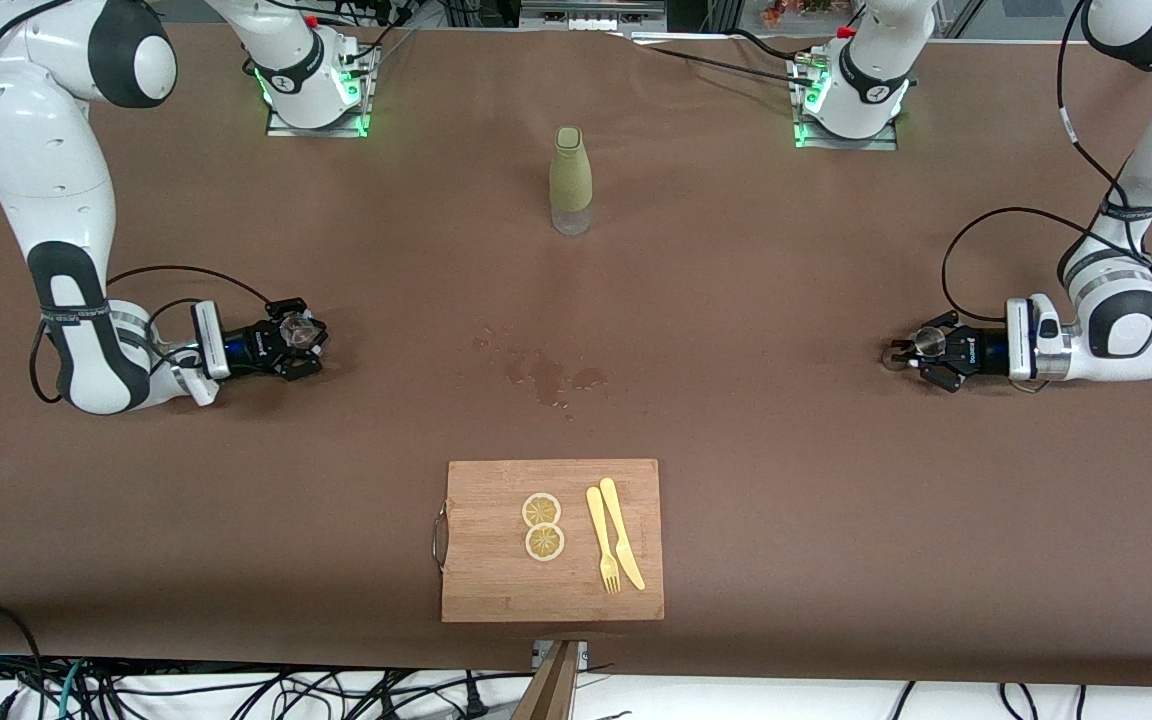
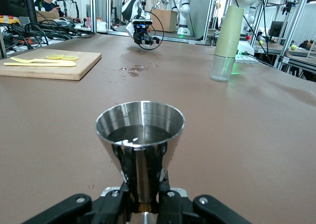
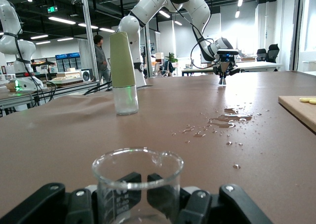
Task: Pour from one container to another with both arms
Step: 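Lower the beaker and jigger onto the table and open both grippers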
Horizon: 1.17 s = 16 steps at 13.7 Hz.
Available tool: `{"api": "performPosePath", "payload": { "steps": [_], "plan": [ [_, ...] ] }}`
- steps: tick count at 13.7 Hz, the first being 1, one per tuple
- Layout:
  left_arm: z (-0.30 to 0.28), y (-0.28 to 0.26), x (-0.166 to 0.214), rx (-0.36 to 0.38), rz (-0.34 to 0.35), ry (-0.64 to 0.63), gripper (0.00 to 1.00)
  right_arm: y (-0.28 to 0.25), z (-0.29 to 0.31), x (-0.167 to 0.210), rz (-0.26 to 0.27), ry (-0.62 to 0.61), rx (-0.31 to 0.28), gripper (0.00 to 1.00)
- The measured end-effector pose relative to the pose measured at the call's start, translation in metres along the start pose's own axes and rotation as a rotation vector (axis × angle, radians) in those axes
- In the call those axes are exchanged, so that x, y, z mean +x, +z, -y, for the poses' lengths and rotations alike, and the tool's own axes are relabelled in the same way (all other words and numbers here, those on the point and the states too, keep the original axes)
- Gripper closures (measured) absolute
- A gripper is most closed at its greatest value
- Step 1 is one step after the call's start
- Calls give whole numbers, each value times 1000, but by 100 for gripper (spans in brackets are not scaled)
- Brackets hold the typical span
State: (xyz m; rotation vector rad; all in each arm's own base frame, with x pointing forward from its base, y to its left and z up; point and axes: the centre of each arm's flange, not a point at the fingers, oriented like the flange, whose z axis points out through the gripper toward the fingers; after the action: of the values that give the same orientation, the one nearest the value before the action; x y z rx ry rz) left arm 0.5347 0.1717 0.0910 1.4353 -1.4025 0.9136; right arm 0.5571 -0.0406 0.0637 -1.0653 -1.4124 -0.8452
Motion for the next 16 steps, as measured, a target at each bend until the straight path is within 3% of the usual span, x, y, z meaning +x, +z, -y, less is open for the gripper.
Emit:
{"api": "performPosePath", "payload": {
  "steps": [6, 8, 11, 14, 16],
  "plan": [
    [1, 0, -1, -1, -5, 1, 78, 0, -2, -17, 42, -15, -37, 82],
    [2, -2, -1, 3, -1, 4, 64, 1, -3, -19, 40, -21, -49, 82],
    [5, -4, -2, 6, 1, 7, 33, 2, -3, -19, 39, -23, -49, 79],
    [4, -9, -3, -2, 17, 12, 3, 1, -3, -19, 39, -23, -49, 49],
    [0, -17, -7, -12, 40, 12, 0, -2, -2, -19, 42, -22, -53, 29]
  ]
}}
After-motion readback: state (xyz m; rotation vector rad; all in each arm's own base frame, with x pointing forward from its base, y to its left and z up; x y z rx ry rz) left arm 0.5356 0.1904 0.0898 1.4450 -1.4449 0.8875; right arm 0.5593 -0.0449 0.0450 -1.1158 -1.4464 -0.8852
